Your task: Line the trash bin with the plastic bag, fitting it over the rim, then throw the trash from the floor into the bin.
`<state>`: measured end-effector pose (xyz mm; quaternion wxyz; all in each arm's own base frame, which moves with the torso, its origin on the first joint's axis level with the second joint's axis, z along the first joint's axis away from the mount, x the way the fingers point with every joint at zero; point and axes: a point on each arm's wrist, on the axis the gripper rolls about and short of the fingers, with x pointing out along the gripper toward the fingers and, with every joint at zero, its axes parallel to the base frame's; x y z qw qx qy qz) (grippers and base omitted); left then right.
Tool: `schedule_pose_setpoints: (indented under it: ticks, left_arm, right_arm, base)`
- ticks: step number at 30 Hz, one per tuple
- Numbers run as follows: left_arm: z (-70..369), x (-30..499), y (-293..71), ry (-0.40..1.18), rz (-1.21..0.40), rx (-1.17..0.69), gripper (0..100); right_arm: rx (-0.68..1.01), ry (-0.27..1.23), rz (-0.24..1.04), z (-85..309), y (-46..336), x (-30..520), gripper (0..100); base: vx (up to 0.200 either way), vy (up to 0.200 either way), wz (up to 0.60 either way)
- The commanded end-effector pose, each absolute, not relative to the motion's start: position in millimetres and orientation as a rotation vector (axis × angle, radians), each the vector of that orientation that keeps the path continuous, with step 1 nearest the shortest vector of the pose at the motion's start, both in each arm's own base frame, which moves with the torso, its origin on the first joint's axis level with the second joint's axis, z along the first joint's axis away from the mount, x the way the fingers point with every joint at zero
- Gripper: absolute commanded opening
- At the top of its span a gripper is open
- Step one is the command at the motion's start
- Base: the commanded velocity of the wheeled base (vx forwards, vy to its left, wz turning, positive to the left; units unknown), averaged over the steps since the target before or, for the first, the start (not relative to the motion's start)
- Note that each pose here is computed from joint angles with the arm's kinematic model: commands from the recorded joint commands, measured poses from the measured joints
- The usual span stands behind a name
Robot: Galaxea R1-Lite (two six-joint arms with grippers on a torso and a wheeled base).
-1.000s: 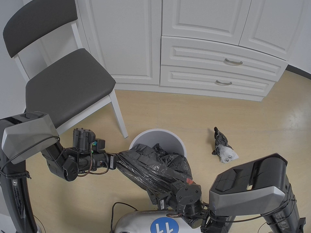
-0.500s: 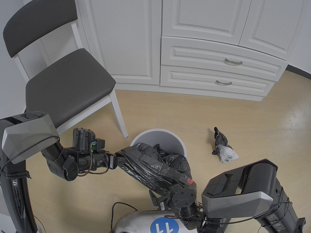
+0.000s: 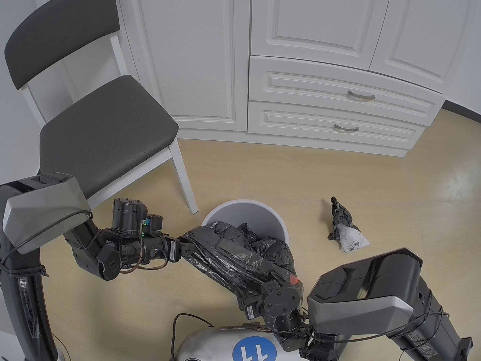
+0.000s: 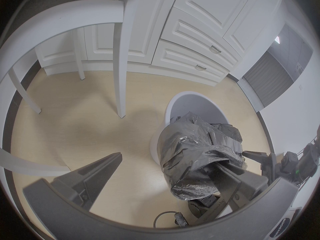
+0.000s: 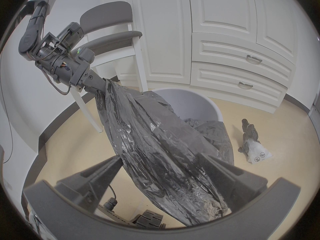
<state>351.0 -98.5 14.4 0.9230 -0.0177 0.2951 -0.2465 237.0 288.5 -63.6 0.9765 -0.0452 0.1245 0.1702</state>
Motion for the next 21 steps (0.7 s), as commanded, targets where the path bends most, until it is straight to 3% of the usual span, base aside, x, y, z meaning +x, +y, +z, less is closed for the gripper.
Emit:
schedule_pose_setpoints:
  ticks: [1,11,16,21]
  left_arm:
    - [13,351,-98,0.607,-0.505,-0.036,100]
    - [16,351,-98,0.601,-0.504,-0.036,100]
    - [29,349,-95,0.569,-0.502,-0.043,100]
    - [29,348,-96,0.573,-0.505,-0.042,100]
  right_arm:
    - [-0.060,0.219,0.335,-53,288,242,0]
    - [0.027,0.132,0.283,-21,283,266,0]
    - [0.095,-0.031,0.248,8,292,316,0]
    - [0.076,-0.070,0.233,19,301,371,0]
  base:
    - [0.000,0.000,0.00]
    - [0.000,0.000,0.00]
    - [0.000,0.000,0.00]
    - [0.000,0.000,0.00]
